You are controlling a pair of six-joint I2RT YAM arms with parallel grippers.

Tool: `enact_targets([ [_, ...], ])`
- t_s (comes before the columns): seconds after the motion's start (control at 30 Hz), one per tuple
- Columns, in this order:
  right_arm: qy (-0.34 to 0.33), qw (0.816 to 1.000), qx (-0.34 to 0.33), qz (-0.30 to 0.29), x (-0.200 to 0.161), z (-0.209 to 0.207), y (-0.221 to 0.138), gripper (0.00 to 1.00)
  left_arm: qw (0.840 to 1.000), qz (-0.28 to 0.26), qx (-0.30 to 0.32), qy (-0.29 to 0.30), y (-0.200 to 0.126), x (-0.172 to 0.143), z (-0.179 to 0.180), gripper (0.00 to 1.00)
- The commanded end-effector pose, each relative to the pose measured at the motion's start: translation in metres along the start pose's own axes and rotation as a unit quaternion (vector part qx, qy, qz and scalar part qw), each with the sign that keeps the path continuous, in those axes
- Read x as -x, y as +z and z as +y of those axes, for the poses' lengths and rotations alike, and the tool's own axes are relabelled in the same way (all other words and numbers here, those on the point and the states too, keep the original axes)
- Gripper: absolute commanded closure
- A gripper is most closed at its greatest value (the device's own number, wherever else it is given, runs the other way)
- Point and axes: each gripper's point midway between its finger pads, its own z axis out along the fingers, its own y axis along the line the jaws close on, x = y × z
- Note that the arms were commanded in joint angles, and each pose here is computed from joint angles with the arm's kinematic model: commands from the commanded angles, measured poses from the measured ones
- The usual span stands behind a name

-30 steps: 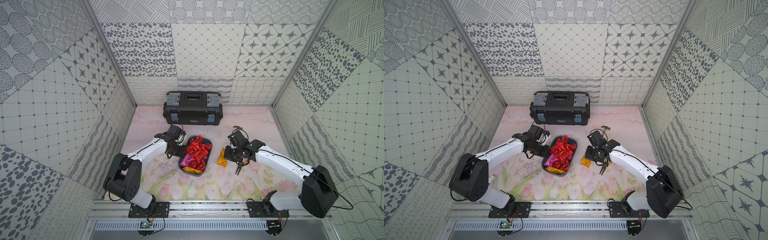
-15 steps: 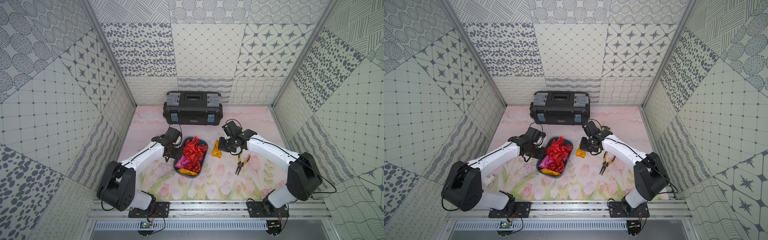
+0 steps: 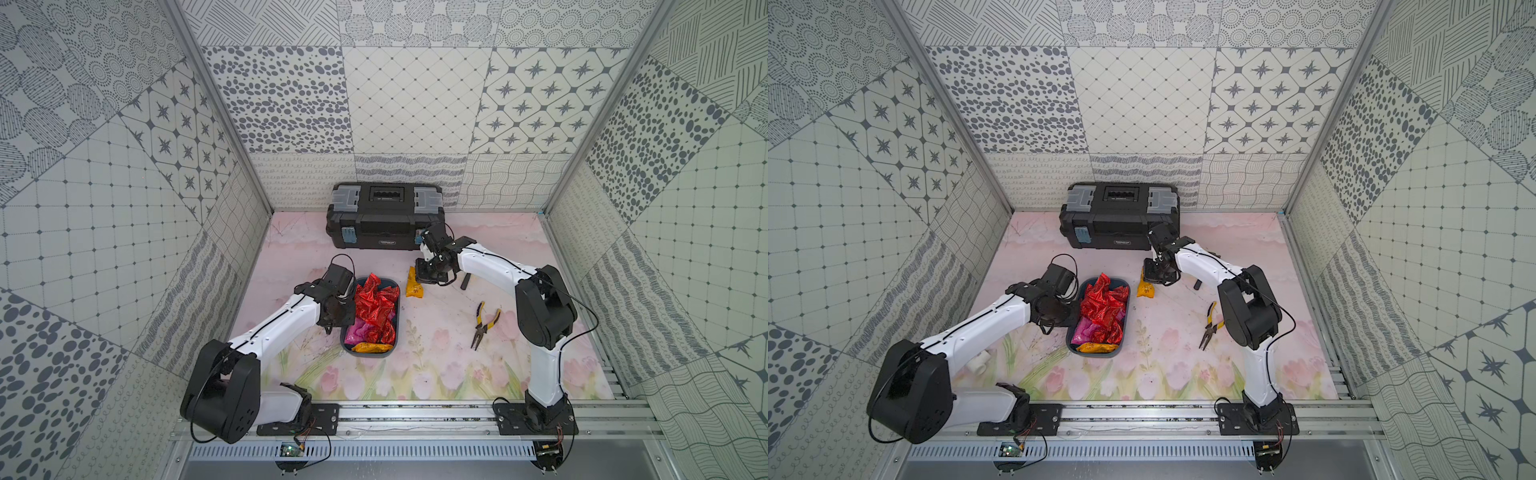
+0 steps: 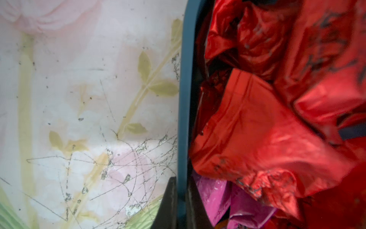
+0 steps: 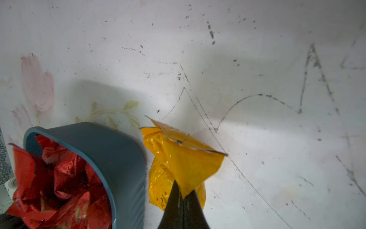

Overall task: Take the tea bags out of the storage box
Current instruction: Place the tea bag at the center of the board, then pick up the tea bag from the storage box.

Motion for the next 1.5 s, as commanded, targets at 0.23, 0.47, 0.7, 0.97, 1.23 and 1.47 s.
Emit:
enact_targets([
  [0.23, -0.029, 0.999, 0.02, -0.033, 0.022, 0.022, -0.032, 0.66, 0.995, 0.02, 0.06, -0.075, 0.001, -0.022, 0.027, 1.0],
  [0.47, -0.013, 0.997, 0.055, -0.05, 0.002, 0.06, -0.086, 0.59, 0.994, 0.017, 0.06, -0.09, 0.002, -0.021, 0.026, 1.0],
  [0.7, 0.032, 0.996, 0.079, -0.015, -0.052, 0.116, -0.084, 0.5, 0.988, 0.015, 0.061, -0.142, 0.003, -0.019, 0.022, 1.0],
  [0.97, 0.045, 0.994, 0.09, 0.043, -0.074, 0.152, -0.048, 0.48, 0.986, 0.011, 0.064, -0.154, -0.001, -0.018, 0.017, 0.82],
  [1.23, 0.092, 0.993, 0.046, 0.066, -0.073, 0.145, -0.017, 0.51, 0.984, -0.008, 0.053, -0.172, -0.014, -0.015, 0.016, 0.68],
  [1.47, 0.101, 0.991, 0.034, 0.086, -0.078, 0.152, -0.001, 0.63, 0.977, -0.036, 0.054, -0.201, -0.031, -0.015, 0.023, 0.67],
])
